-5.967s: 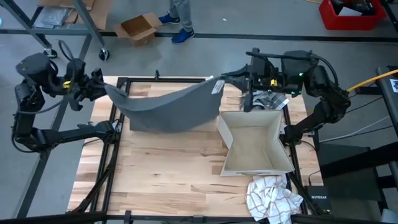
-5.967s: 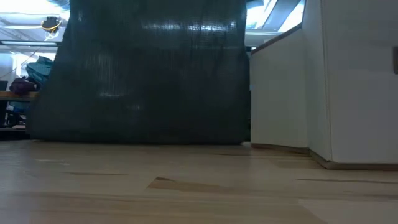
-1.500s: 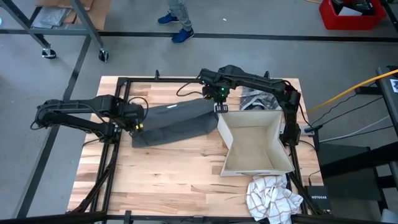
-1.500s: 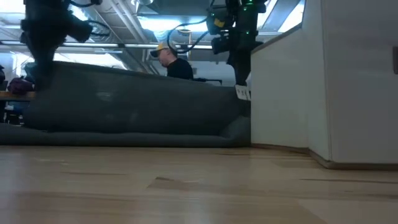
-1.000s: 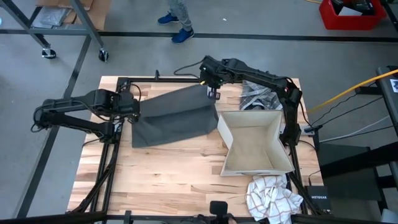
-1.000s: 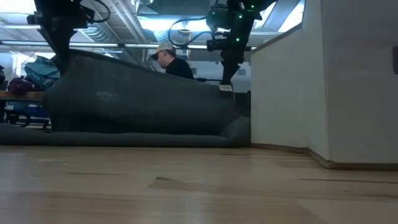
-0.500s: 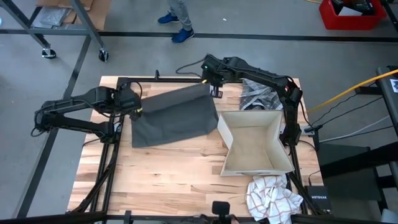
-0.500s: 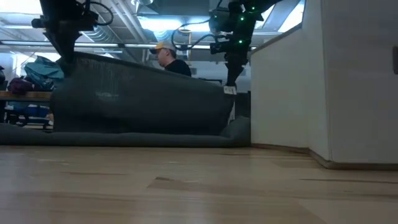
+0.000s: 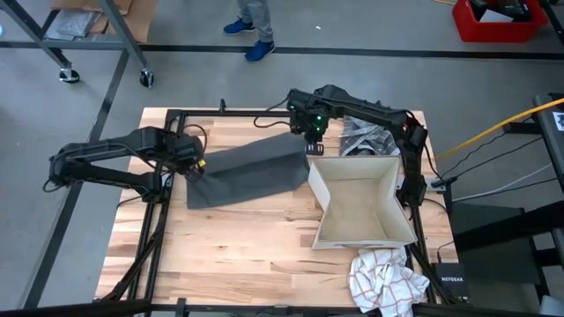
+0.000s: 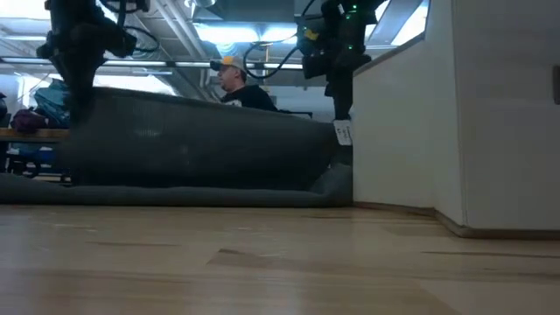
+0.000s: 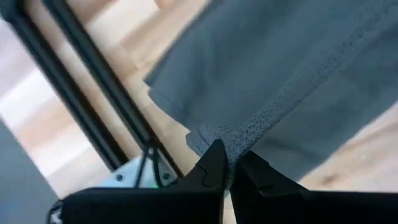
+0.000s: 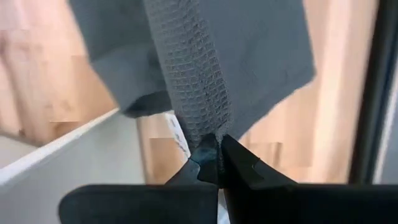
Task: Fold towel
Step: Fold the gray towel
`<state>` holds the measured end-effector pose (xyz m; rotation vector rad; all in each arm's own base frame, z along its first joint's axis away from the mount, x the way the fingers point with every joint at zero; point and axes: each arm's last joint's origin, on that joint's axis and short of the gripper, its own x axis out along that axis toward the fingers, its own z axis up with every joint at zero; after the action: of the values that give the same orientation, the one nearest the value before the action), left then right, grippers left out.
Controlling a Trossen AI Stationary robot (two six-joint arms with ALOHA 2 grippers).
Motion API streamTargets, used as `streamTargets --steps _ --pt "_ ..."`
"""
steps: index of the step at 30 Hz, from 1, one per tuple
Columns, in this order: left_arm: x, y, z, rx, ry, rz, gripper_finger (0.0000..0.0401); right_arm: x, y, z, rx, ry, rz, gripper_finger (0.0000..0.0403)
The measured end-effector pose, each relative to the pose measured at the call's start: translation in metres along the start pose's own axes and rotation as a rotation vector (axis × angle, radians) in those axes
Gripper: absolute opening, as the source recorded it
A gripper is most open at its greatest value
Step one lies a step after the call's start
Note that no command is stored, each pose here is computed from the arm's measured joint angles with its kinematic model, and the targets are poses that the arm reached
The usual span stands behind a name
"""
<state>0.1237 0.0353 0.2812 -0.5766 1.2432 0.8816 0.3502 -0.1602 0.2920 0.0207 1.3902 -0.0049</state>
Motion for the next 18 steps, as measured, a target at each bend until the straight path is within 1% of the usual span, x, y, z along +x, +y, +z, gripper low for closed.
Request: streamTargets --steps 3,9,12,14,18 --pt "0.007 -0.005 -0.003 0.027 0.028 -0.02 0.0 0.001 0.01 0.001 -0.019 0.013 0.044 0.0005" --pt "0.01 -0.007 -0.008 0.061 0.042 -0.014 0.0 0.002 0.026 0.007 -0.059 0.012 0.06 0.0005" --pt "0.01 -0.009 -0.01 0.075 0.055 -0.033 0.0 0.003 0.033 0.009 -0.041 0.02 0.072 0.0005" --pt "0.009 -0.01 -0.011 0.086 0.058 -0.04 0.0 0.003 0.039 0.011 -0.048 0.016 0.091 0.0005" --pt "0.009 -0.011 -0.012 0.099 0.056 -0.043 0.0 0.004 0.044 0.014 -0.07 -0.004 0.089 0.0005"
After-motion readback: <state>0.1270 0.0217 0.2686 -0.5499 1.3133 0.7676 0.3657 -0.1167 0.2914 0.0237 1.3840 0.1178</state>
